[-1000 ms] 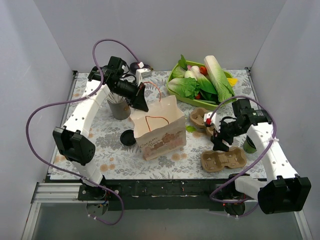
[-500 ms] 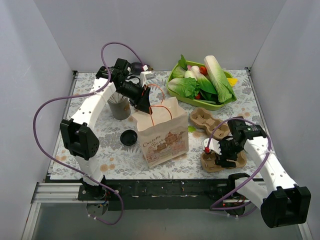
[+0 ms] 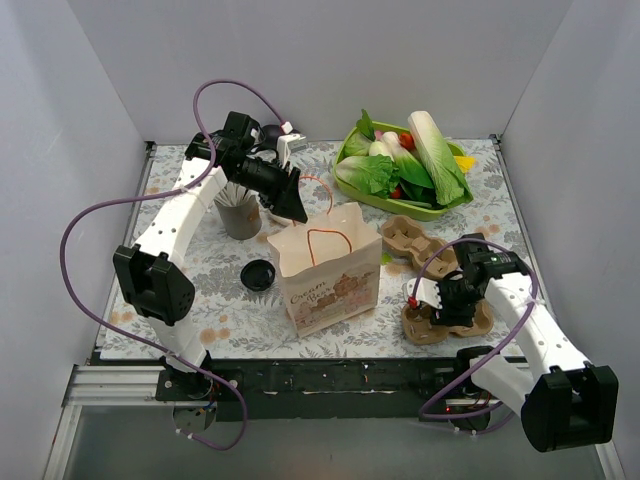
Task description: Pack the takeout coffee
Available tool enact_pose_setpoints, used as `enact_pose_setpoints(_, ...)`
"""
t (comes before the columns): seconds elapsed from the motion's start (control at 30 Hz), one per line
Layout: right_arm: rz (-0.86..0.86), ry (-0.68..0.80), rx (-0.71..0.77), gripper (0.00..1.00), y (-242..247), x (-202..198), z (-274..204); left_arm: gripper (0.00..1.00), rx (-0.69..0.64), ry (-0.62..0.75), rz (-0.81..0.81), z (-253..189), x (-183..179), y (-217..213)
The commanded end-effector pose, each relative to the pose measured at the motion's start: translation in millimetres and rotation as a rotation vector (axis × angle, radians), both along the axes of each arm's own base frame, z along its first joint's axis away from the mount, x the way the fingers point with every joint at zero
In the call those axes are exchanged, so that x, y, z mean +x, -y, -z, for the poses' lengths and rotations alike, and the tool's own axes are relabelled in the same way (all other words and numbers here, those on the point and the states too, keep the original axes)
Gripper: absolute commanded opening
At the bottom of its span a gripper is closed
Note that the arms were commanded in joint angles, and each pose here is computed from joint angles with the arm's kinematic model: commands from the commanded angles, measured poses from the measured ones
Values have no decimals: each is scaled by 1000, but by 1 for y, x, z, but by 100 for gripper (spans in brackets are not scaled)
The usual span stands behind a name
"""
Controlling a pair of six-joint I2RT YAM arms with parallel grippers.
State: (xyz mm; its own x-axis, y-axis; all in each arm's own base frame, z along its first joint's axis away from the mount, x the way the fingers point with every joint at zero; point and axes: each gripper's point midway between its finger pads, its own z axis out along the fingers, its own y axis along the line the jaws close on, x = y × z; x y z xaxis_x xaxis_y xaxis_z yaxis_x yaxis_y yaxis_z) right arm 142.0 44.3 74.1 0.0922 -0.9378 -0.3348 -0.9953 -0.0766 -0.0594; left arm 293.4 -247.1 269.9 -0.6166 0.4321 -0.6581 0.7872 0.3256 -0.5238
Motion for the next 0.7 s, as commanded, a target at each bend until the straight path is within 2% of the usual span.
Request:
enact_pose_setpoints(0.0, -21, 14, 2, 61, -2, 7, 5, 48, -52, 74, 8, -30, -13, -1)
enact_pose_setpoints(0.23, -56, -33, 9, 52, -5, 0, 11, 49, -38, 79, 0, -27, -13, -3)
enact_pose_setpoints(0.67, -84, -60, -33, 51, 1, -6, 26, 49, -23, 73, -10, -23, -16, -6)
